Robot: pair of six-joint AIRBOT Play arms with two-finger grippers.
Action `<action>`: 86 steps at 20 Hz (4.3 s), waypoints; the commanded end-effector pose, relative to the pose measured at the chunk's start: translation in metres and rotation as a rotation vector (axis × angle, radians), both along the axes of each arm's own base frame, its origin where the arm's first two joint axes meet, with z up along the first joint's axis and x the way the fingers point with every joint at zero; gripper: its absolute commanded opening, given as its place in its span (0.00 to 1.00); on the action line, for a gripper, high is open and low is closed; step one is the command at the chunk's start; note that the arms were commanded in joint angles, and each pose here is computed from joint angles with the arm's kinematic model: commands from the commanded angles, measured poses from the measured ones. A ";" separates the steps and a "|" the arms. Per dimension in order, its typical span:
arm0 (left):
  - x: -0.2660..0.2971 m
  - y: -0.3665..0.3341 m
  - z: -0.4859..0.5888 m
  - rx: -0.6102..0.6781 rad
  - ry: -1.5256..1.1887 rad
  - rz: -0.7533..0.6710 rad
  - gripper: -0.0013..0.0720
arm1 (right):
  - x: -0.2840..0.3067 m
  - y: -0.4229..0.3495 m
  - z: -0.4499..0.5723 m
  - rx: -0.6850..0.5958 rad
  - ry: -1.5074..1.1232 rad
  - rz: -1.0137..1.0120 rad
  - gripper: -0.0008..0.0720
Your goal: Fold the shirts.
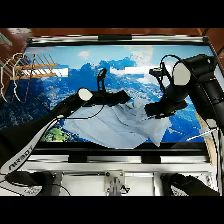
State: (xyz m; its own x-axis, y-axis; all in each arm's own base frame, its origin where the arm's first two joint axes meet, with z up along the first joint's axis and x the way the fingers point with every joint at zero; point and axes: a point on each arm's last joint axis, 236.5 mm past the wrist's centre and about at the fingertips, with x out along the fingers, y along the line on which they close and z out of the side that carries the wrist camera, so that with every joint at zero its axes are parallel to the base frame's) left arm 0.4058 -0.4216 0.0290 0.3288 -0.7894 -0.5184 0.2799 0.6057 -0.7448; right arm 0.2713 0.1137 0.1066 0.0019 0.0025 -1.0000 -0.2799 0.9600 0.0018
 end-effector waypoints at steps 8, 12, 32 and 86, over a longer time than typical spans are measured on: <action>0.040 0.047 0.019 -0.028 0.024 0.006 0.56 | 0.010 -0.045 -0.004 -0.187 -0.051 -0.097 0.12; 0.070 0.119 0.059 -0.036 -0.043 0.068 0.45 | -0.032 -0.037 -0.084 -0.162 0.162 -0.113 0.20; 0.067 0.211 0.129 0.070 -0.232 0.084 0.32 | 0.194 -0.013 -0.185 0.453 -0.152 -0.605 0.92; 0.025 0.427 0.109 0.379 -0.016 0.344 0.60 | 0.088 0.281 -0.026 0.584 -0.220 0.478 0.76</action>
State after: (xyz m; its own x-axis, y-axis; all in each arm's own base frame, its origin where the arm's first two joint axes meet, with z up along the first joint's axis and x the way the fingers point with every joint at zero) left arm 0.4448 0.0152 0.1477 0.6134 -0.3525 -0.7067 0.0223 0.9022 -0.4307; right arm 0.3423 0.4288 0.0755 0.0178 0.6335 -0.7735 -0.7643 0.5074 0.3980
